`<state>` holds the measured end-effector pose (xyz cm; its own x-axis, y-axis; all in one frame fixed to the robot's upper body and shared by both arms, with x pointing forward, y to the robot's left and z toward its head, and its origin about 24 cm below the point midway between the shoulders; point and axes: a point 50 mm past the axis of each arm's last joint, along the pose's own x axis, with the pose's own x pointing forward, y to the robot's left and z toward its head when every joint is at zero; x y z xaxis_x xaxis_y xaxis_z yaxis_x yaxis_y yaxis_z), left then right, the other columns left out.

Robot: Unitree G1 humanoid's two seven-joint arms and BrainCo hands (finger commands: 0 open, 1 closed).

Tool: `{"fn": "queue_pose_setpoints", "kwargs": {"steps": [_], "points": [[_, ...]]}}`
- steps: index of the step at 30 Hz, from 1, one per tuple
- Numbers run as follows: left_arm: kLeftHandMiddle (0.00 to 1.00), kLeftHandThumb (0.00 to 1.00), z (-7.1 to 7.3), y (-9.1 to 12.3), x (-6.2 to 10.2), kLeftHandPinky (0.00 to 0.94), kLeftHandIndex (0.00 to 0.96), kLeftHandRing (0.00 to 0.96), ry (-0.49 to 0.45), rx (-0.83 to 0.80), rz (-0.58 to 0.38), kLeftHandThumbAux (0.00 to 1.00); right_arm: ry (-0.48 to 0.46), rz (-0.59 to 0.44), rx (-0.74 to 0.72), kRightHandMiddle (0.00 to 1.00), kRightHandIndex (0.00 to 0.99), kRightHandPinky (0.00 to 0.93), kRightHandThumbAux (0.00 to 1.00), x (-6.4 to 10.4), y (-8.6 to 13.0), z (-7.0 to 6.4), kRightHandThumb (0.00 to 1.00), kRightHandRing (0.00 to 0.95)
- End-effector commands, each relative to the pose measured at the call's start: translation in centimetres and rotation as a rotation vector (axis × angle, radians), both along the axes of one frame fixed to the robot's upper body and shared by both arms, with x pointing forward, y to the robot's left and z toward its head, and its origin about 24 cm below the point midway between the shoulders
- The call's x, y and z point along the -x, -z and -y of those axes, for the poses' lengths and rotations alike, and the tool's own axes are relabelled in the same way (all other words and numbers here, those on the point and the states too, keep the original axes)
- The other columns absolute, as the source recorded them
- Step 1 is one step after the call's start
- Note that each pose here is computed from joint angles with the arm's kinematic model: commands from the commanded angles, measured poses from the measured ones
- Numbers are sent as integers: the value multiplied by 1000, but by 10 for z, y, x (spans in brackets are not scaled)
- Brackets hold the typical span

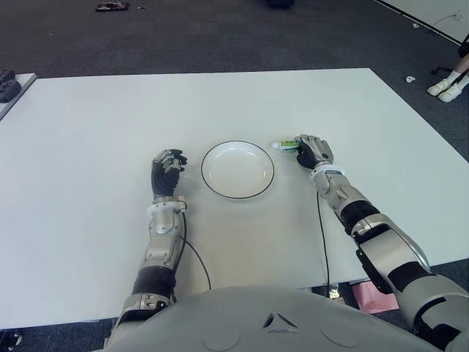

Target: Put the toothpaste on the table into the plate.

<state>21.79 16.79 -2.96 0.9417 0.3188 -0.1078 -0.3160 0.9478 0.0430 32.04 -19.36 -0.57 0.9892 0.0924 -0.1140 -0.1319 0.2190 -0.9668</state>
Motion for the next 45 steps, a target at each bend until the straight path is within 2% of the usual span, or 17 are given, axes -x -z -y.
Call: {"fn": "queue_pose_setpoints", "kwargs": {"steps": [1,11,16,24,27,34,41,45], "points": [[520,711,-3,20,16,496,434,505,-20,13,-113,715,14,32,-82,572,408,836,682,10,8,2,843,827],[510,710,-2,21,16,486,433,495,-27,21,-121,715,11,195,-269,559,402,852,683,6,-10,0,844,850],[507,711,-2,21,15,482,433,492,-27,18,-122,716,-33,270,-393,557,401,860,683,0,-28,-16,844,858],[507,711,-1,20,14,480,434,496,-23,15,-120,716,-86,323,-497,555,401,867,682,4,-40,-28,844,863],[508,712,-1,20,14,483,434,496,-26,12,-120,716,-148,353,-522,552,400,867,682,8,-46,-42,844,864],[509,713,-1,21,13,486,435,501,-25,12,-115,716,-233,376,-528,546,396,867,683,15,-60,-56,843,864],[512,713,-1,21,13,492,435,503,-27,9,-115,715,-293,346,-524,542,394,862,684,19,-69,-67,844,858],[516,713,-1,21,13,495,436,509,-20,3,-110,716,-383,323,-514,543,394,864,684,23,-75,-79,844,858]]}}
